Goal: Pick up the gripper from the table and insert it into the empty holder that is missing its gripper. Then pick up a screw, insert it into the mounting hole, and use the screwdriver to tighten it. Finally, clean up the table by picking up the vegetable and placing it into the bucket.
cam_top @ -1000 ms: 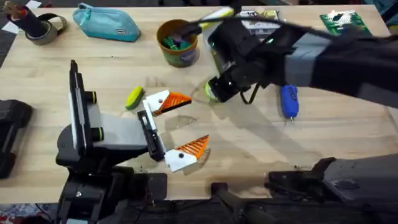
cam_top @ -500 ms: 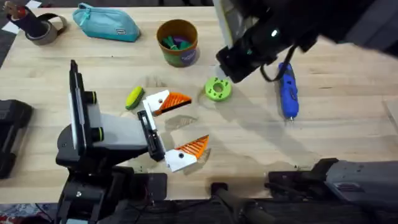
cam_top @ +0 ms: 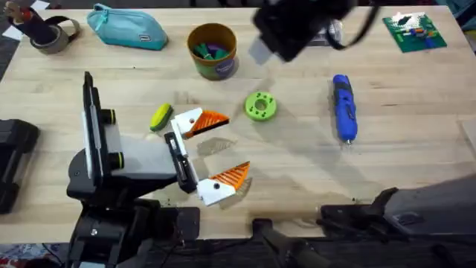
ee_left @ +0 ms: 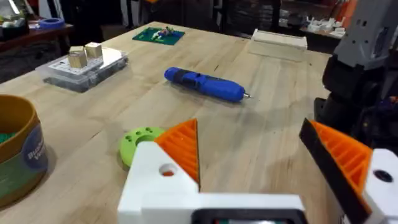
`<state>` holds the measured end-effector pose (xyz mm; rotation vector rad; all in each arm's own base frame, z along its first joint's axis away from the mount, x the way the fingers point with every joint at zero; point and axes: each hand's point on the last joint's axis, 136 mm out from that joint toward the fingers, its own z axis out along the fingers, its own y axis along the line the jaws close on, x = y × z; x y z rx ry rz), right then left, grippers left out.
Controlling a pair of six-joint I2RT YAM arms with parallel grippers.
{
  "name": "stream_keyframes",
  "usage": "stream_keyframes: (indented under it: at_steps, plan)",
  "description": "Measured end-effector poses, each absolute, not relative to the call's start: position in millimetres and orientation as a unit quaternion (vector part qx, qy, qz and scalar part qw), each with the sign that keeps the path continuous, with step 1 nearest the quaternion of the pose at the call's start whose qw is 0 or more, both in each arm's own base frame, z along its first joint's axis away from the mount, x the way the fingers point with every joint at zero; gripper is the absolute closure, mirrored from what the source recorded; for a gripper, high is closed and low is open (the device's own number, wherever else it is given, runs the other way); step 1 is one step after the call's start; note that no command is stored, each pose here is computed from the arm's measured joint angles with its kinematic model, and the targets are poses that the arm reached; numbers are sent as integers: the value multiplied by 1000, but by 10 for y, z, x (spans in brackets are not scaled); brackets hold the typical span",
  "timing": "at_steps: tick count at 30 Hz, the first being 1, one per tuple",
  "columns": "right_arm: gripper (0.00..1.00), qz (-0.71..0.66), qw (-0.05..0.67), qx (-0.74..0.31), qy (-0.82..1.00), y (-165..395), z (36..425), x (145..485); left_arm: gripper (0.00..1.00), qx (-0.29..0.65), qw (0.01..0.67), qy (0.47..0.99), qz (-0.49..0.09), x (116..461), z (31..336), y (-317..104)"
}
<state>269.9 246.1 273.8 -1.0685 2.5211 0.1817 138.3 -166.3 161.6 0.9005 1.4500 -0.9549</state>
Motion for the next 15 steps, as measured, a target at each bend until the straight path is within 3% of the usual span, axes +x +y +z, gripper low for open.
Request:
stream_keyframes:
  at_steps: [5,15]
  plan:
    - [995,78,182,-448,872,2888,2668,2621,9,382,559,615,-405,1382,1616,-1663]
    - [995,98,163,-540,820,3333,2597,2115,9,382,559,615,-405,1382,1616,-1663]
